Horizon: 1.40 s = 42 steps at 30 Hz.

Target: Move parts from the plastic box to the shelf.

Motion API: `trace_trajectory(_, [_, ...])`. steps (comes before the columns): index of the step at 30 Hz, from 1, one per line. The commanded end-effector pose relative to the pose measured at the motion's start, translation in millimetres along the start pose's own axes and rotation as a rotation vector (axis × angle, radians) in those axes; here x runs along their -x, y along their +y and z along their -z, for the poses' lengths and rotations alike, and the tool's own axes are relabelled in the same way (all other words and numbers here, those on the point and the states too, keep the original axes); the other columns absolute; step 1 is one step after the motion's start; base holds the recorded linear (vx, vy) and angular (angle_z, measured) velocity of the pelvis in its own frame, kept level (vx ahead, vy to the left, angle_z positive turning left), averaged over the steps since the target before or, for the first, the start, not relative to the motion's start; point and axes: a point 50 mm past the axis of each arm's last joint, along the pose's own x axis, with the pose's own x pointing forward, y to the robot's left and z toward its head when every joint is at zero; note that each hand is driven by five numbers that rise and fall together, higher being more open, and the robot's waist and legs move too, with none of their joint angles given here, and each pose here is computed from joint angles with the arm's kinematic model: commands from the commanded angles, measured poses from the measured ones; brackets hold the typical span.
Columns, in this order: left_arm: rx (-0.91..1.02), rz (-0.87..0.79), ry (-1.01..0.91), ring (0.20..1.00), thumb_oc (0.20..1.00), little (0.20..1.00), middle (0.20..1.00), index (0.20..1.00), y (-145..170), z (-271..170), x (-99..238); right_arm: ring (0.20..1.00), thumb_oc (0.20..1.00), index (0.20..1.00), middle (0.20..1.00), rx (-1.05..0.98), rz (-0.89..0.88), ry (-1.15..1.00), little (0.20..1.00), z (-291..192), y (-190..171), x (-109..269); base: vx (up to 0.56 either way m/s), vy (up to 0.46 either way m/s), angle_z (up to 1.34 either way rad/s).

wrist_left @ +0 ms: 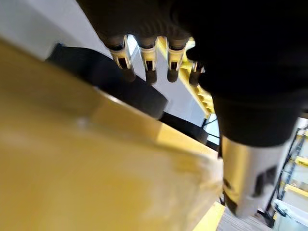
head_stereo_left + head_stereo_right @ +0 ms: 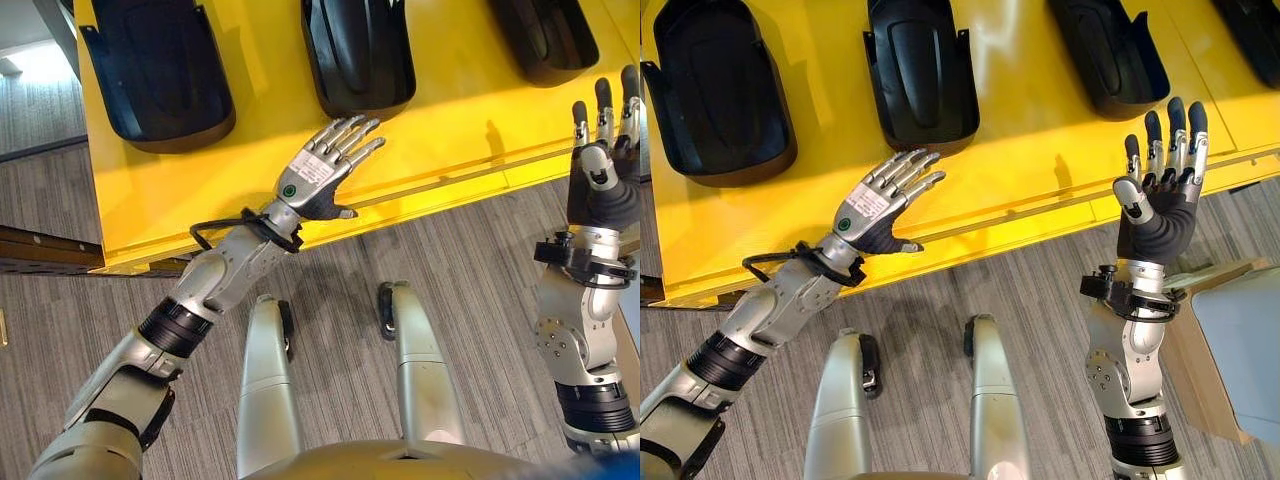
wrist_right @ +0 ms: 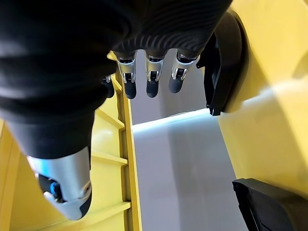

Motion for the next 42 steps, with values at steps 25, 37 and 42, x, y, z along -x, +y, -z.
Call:
trace_trajectory(25, [-0.11, -0.075, 0.032, 1.0, 1.0, 1.0, 1.0, 1.0, 20, 17, -58, 1.0, 1.0, 1.0, 1.0, -0.054, -0.063, -0.081, 1.0, -13, 10, -8, 0.0, 0.0, 0.0])
trace_trajectory(37, [-0.18, -0.152, 0.042, 1.0, 1.0, 1.0, 1.0, 1.0, 42, 24, -79, 1.0, 1.0, 1.0, 1.0, -0.054, -0.081, -0.056, 1.0, -10, 9, -7, 0.0, 0.001, -0.05])
trace_trajectory(42, [-0.194, -0.171, 0.02, 1.0, 1.0, 1.0, 1.0, 1.0, 49, 20, -88, 1.0, 1.0, 1.0, 1.0, -0.055, -0.082, -0.048, 1.0, -9, 8, -7, 0.0, 0.001, -0.02])
